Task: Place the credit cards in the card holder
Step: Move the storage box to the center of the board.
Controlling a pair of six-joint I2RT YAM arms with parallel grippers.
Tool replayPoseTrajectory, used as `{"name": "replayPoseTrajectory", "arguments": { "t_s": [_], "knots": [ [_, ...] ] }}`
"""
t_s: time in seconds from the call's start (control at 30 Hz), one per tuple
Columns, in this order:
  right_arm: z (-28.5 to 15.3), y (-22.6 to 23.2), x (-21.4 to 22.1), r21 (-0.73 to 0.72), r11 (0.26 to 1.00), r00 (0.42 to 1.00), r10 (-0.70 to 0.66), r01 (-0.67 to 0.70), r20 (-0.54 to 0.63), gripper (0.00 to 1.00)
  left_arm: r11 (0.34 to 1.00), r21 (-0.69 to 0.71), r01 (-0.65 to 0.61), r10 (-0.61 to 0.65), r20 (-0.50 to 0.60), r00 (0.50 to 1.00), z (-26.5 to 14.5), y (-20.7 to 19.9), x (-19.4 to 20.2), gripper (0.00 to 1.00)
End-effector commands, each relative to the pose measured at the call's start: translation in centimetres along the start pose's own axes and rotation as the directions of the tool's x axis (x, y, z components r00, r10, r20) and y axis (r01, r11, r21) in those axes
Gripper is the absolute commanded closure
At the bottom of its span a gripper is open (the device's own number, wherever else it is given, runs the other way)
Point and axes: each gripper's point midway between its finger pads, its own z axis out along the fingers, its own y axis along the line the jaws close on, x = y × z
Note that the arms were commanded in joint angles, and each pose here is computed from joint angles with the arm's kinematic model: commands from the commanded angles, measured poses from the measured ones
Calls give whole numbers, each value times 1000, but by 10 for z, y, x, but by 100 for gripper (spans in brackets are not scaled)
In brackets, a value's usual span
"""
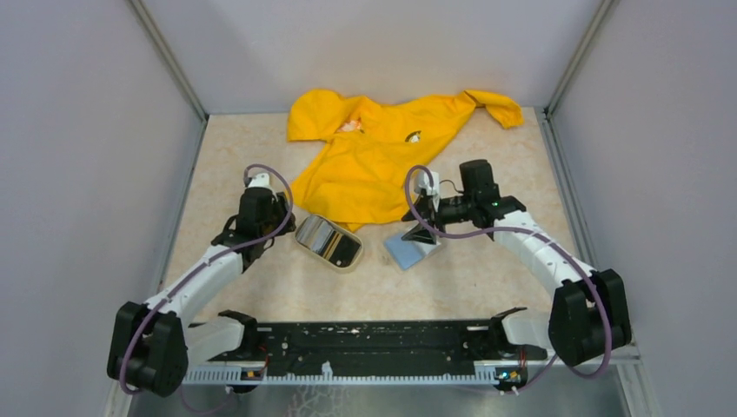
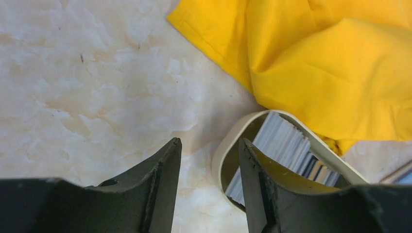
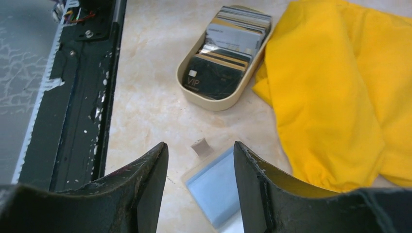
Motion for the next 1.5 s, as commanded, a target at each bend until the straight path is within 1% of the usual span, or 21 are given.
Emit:
{"name": "replayPoseTrajectory", "arguments": {
  "t_s": [0.0,0.07,0.13,0.17,0.2,0.23,0.3,0.4,0.5,0.67,0.77,0.8,0.87,0.93,1.03,1.17,1.2,1.27,1.3,1.37,1.47],
  "knots": [
    [28,24,-2,-105,993,999,-44,44,6,48,993,13,118,-118,48,992,13,9,-5,47],
    [46,34,1,-128,988,995,-92,88,-23,50,982,-8,188,-186,101,977,13,28,-7,51],
    [66,44,4,-137,978,984,-164,155,-64,55,969,-3,246,-243,147,959,10,40,-14,56],
    [79,52,5,-155,970,976,-201,187,-79,60,965,5,263,-261,162,952,10,43,-17,57],
    [90,58,6,-171,960,965,-240,221,-101,67,961,22,275,-275,166,947,11,42,-19,58],
    [103,66,9,-193,948,952,-280,253,-125,73,958,37,285,-287,154,946,13,40,-19,58],
    [129,71,15,-189,934,922,-336,302,-190,81,954,68,293,-299,102,949,20,33,-13,61],
    [168,64,18,-117,939,902,-344,324,-261,85,944,119,306,-312,26,950,27,22,2,65],
    [196,60,27,-83,947,897,-321,311,-302,87,940,139,311,-315,7,949,23,19,11,65],
    [215,49,40,-19,958,897,-274,286,-347,87,936,149,318,-327,40,944,10,20,9,64],
    [217,33,47,67,961,893,-223,269,-392,87,931,154,331,-346,83,934,0,21,-2,63],
    [215,26,50,109,958,890,-199,264,-410,87,926,163,340,-358,94,929,-3,20,-6,62],
    [210,7,47,199,944,898,-163,262,-409,87,918,193,346,-371,113,922,-11,16,-13,59],
    [198,-11,44,260,934,904,-124,246,-410,88,912,223,345,-376,116,919,-17,10,-17,51],
    [177,-37,40,330,918,913,-76,221,-400,89,897,284,340,-376,84,923,-24,-2,-18,38],
    [160,-57,42,365,912,921,-35,188,-387,89,847,409,339,-372,2,928,-31,-27,-11,27],
    [159,-54,42,346,921,924,-37,179,-380,89,833,432,345,-371,-27,928,-33,-32,-8,26],
    [158,-38,41,256,954,924,-51,158,-379,88,808,473,351,-356,-82,931,-36,-42,-1,21],
    [158,-25,40,188,972,923,-61,142,-381,87,797,489,354,-348,-107,931,-39,-46,3,20],
    [153,10,33,-26,992,911,-122,122,-394,84,782,512,357,-336,-138,932,-45,-51,7,20],
    [136,41,14,-200,977,910,-148,74,-386,80,764,531,367,-338,-156,928,-50,-55,9,21]
  ]
}}
